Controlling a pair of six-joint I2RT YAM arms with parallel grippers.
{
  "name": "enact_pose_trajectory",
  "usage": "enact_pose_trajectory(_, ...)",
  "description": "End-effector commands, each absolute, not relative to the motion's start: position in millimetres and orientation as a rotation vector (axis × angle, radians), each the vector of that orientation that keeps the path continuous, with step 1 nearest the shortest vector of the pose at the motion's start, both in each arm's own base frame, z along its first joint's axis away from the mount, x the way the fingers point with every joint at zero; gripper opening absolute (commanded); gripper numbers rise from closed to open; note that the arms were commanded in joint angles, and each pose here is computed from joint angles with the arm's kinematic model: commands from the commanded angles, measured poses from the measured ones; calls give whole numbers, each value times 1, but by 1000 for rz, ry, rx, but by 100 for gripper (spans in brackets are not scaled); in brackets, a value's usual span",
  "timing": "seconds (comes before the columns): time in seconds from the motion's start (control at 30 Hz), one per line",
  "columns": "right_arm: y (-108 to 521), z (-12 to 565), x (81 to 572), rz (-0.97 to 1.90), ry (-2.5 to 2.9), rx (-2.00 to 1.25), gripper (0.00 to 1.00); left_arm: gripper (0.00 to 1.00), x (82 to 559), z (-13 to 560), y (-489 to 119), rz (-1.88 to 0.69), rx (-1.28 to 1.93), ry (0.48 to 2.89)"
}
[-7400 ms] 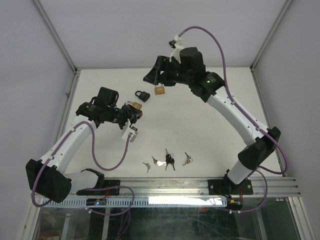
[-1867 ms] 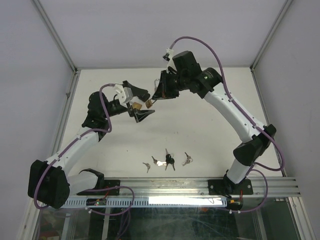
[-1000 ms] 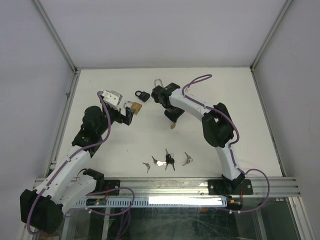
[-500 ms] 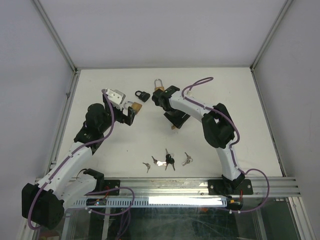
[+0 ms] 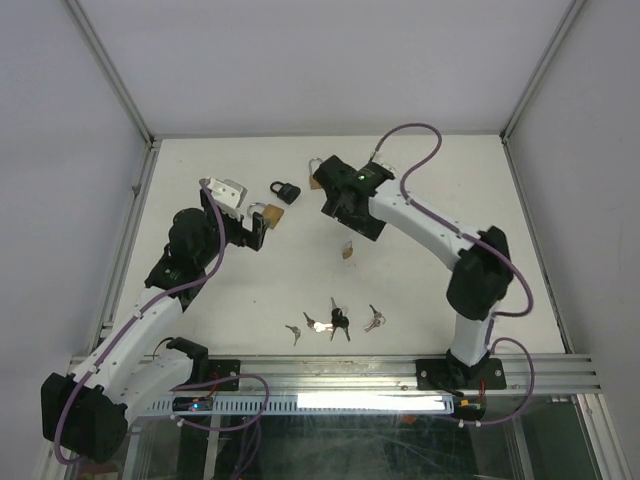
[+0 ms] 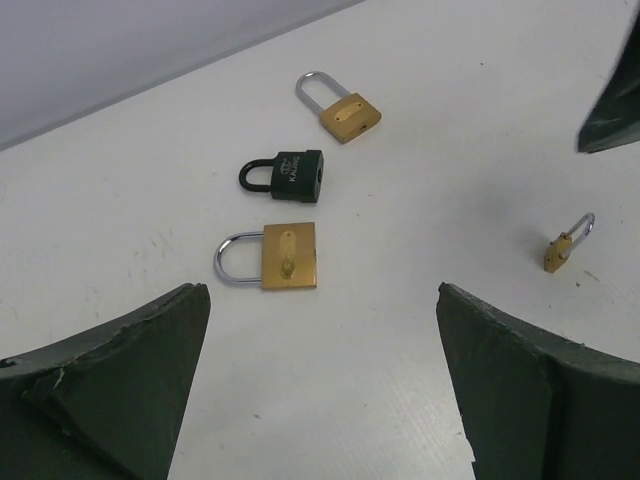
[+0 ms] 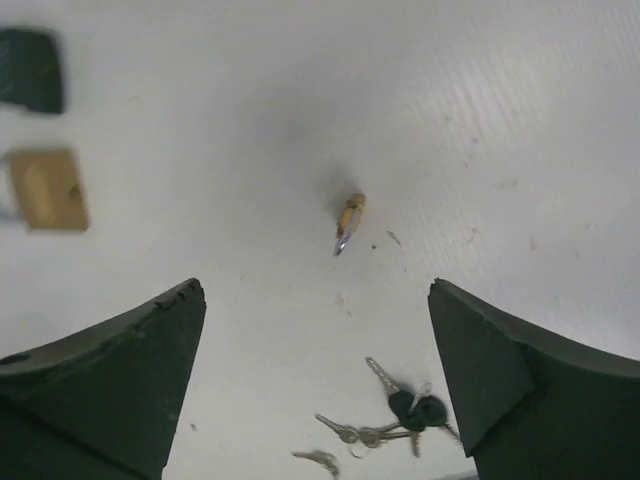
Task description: Unlock with the key
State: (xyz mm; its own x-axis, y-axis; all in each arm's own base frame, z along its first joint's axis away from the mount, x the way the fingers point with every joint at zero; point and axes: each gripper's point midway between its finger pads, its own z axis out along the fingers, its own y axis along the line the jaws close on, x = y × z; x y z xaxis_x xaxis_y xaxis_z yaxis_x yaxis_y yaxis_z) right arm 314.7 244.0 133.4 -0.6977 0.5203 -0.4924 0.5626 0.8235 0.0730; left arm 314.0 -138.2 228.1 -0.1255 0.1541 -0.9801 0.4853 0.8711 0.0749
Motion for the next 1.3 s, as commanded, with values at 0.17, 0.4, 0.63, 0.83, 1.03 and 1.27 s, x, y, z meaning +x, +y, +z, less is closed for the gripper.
enact_pose_trajectory(0.17,361,229,204,812,2332,-607,78,99,318,252,-98,-265,198,1715)
enact_pose_trajectory(0.4,385,137,149,556,2591,-953,49,99,312,245,-54,-191,22,1739)
enact_pose_trajectory(0.63,394,79,120,257,2629,-1214,48,99,309,251,-40,-127,36,1720)
enact_pose_trajectory(0.83,389,58,110,239,2662,-1251,48,99,309,259,-47,-152,76,1699)
enact_pose_trajectory(1.03,396,45,106,216,2637,-1295,46,99,311,256,-48,-155,80,1706)
enact_pose_trajectory(1.27,404,35,105,219,2641,-1342,39,99,312,258,-51,-165,99,1698)
